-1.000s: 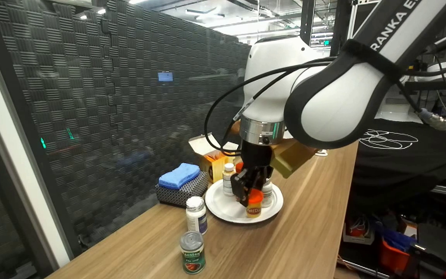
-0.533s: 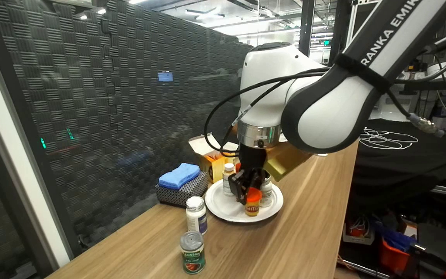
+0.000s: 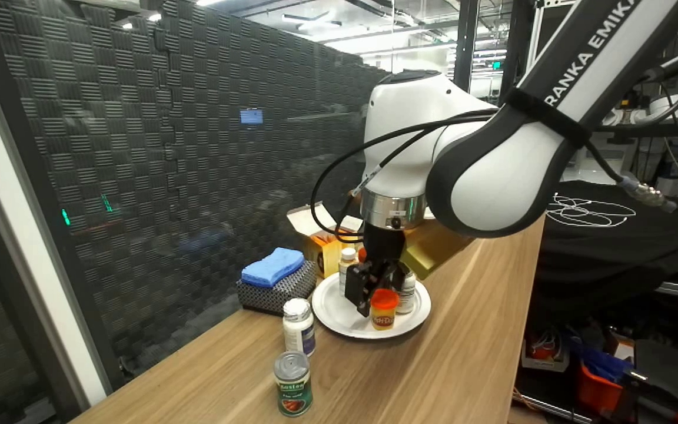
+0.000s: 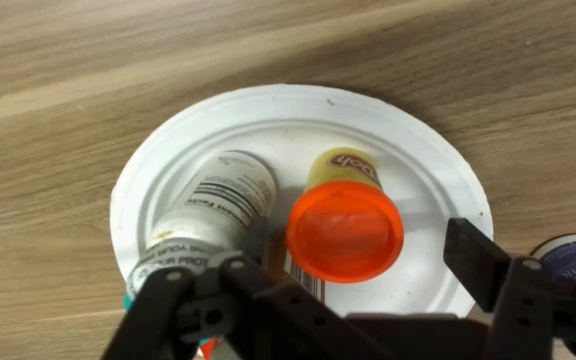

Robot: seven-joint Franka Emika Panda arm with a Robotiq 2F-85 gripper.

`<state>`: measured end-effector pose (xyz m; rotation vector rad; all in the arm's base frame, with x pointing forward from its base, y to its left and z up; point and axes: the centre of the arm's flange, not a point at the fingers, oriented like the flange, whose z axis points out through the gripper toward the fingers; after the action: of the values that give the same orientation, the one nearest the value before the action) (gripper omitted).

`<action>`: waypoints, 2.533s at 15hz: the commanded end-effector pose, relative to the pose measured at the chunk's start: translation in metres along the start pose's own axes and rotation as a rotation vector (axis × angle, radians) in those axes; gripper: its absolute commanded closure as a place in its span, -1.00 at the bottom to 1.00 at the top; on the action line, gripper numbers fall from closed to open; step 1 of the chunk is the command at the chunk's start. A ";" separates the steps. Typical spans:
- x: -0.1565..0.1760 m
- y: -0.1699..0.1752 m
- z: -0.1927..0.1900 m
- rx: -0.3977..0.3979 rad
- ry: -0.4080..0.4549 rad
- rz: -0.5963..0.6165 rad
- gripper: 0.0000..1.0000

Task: Pick up all the bottles and the orange ball from the table and put them in the plate

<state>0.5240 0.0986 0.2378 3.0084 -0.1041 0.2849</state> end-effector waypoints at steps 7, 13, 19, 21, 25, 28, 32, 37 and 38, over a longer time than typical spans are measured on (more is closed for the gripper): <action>0.000 0.000 0.001 -0.001 -0.002 0.000 -0.96; 0.002 0.003 -0.058 -0.049 0.035 -0.067 -1.00; 0.019 -0.052 -0.086 -0.044 0.022 -0.211 -1.00; 0.032 -0.073 -0.088 -0.051 0.024 -0.205 -1.00; 0.064 -0.108 -0.082 -0.029 0.008 -0.261 -1.00; 0.080 -0.126 -0.069 -0.007 -0.023 -0.280 -1.00; 0.088 -0.135 -0.047 -0.024 -0.084 -0.233 -1.00; 0.092 -0.136 -0.032 -0.012 -0.117 -0.197 -1.00; 0.092 -0.135 -0.030 -0.008 -0.123 -0.188 -1.00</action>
<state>0.6051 0.2253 0.2681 2.9799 0.2154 0.1014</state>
